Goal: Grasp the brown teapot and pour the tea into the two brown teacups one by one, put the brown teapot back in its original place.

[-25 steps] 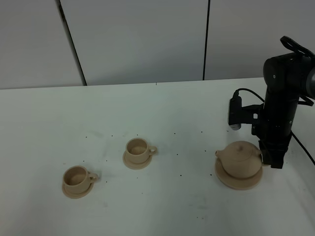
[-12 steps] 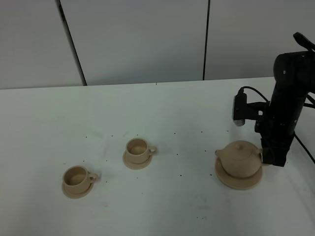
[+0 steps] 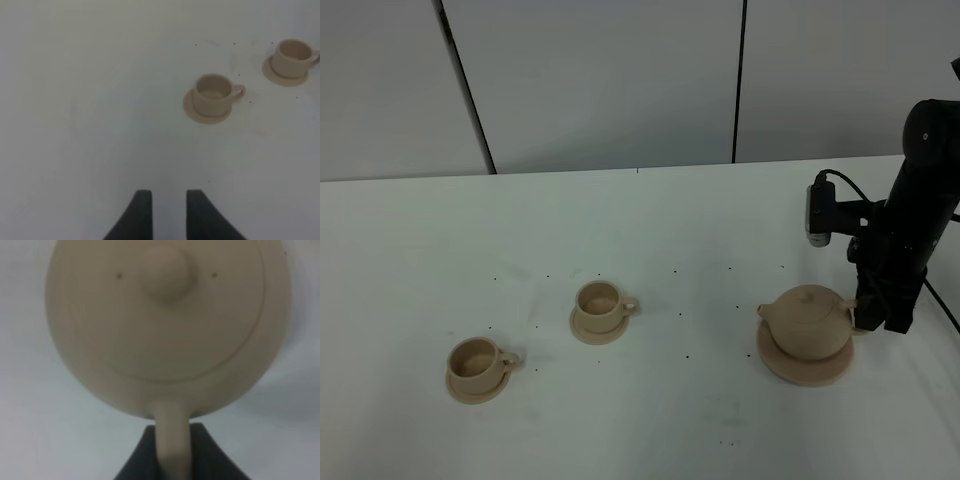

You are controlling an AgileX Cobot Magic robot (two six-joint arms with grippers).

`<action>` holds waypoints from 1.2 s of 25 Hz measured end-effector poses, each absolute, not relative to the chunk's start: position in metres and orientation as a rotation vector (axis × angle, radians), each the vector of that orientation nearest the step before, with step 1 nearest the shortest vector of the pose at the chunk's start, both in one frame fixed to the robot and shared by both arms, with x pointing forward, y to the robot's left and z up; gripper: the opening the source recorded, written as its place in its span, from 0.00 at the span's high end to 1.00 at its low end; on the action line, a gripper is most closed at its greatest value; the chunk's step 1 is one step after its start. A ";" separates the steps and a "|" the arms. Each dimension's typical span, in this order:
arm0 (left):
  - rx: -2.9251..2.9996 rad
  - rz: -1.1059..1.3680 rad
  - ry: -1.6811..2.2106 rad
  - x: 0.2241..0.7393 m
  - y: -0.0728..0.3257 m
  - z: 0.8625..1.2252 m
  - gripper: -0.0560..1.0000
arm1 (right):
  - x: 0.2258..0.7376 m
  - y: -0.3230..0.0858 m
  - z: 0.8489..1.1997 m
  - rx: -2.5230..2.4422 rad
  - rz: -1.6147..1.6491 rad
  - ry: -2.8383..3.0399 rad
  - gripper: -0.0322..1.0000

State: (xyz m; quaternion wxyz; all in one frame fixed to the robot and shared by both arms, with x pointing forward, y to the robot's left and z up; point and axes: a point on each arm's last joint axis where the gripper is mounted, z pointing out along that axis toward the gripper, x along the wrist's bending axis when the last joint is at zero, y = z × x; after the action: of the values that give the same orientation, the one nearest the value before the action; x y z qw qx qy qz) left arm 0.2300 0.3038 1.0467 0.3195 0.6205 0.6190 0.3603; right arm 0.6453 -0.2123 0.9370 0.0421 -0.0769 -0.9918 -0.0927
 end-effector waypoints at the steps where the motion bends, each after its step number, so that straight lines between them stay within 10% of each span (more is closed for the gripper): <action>1: 1.631 0.947 1.627 0.230 0.304 1.047 0.72 | 0.645 -0.213 0.936 -0.237 -0.295 -3.028 0.88; 18: 1.631 0.947 1.627 0.230 0.304 1.047 0.72 | 0.646 -0.218 0.928 -0.264 -0.303 -2.996 0.87; 30: 1.631 0.947 1.627 0.230 0.304 1.047 0.72 | 0.645 -0.218 0.928 -0.277 -0.300 -2.988 0.60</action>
State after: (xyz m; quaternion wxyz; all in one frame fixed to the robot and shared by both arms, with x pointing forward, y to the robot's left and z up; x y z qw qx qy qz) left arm 0.2300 0.3038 1.0467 0.3195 0.6205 0.6190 0.3603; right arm 0.6449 -0.2181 0.9277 0.0630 -0.0916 -0.9888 -0.0992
